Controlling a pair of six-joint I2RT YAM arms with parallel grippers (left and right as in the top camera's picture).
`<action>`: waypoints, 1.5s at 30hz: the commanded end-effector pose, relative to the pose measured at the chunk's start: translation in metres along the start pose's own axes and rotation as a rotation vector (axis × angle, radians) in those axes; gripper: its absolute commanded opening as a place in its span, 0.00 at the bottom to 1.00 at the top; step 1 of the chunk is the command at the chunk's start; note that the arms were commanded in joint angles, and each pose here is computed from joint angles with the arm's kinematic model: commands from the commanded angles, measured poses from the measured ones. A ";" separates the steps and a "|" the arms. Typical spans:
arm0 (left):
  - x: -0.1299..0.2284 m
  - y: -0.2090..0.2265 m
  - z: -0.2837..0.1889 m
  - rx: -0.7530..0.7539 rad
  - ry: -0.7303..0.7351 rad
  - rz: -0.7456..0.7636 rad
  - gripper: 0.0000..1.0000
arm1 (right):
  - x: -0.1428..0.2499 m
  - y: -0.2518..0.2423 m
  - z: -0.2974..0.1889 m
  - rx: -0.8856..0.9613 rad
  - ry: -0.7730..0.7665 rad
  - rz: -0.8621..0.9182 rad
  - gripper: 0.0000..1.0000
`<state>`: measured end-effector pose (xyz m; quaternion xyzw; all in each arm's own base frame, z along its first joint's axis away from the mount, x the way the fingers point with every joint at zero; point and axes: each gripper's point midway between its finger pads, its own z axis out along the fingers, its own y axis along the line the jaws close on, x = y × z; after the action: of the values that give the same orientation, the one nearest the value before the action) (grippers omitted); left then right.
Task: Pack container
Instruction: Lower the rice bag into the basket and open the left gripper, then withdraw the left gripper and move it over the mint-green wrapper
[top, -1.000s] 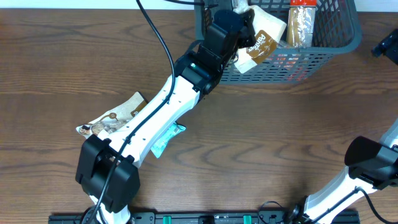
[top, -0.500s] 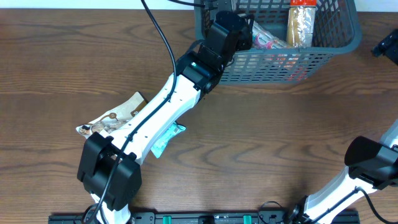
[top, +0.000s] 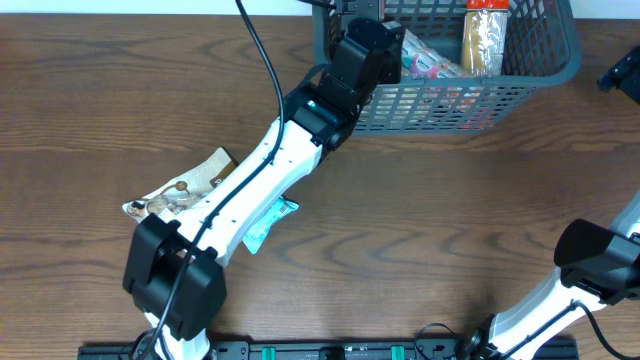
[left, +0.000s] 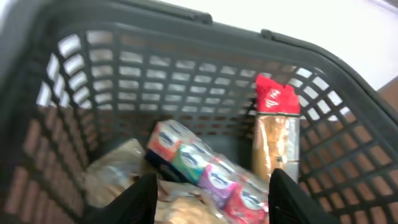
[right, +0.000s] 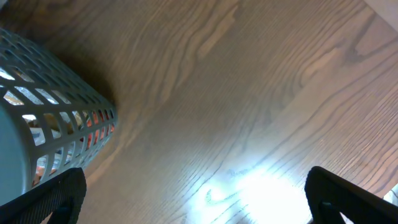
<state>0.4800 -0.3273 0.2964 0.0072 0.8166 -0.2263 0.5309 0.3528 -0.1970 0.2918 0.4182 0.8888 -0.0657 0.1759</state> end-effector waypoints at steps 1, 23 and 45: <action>-0.059 0.001 -0.047 -0.038 -0.143 0.075 0.46 | 0.001 0.000 0.001 0.002 0.007 -0.017 0.99; -0.044 0.079 -0.234 -0.270 0.156 0.234 0.98 | 0.001 -0.001 0.001 0.002 0.007 -0.034 0.99; 0.149 0.174 -0.265 -0.537 0.877 0.346 0.99 | 0.003 0.003 0.001 -0.019 0.016 -0.040 0.99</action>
<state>0.2351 -0.1084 0.2221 0.1047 0.9712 0.0905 0.1942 0.3541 -0.1940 0.2906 0.4067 0.8949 -0.0583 0.1741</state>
